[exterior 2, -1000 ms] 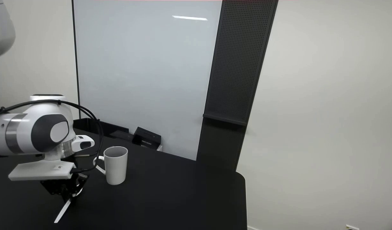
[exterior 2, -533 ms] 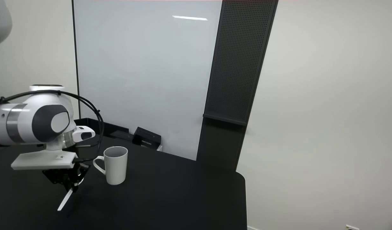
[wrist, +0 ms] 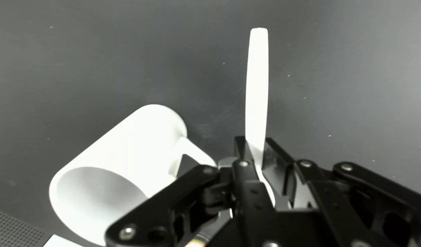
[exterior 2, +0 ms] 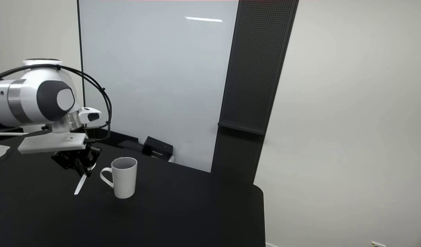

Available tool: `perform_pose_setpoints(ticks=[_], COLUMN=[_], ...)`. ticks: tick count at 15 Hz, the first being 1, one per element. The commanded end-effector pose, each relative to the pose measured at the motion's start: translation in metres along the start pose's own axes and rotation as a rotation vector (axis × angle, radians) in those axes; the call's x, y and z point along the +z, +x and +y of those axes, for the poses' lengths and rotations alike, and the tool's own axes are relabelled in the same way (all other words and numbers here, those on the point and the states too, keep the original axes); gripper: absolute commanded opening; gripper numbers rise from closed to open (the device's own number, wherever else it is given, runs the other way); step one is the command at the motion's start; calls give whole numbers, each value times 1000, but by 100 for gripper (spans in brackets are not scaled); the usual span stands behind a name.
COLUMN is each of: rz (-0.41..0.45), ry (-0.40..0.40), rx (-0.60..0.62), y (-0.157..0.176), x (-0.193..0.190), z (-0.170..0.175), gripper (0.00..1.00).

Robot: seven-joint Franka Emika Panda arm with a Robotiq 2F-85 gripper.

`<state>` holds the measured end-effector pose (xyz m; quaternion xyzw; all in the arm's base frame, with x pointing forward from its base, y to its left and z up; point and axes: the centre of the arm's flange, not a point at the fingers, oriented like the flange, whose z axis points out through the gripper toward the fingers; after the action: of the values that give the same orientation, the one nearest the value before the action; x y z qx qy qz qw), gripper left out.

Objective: Put the spoon in the cup

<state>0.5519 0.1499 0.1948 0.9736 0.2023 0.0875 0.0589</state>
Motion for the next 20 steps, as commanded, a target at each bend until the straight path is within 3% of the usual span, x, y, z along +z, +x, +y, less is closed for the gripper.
perform_pose_setpoints(ticks=[1,10,20], rz=[53,128,432], ry=[-103,-173,-178], rx=[31,85,408], y=[3,19,23], x=[-18,-50,-54], z=[17,44,85], gripper=[4,4,4])
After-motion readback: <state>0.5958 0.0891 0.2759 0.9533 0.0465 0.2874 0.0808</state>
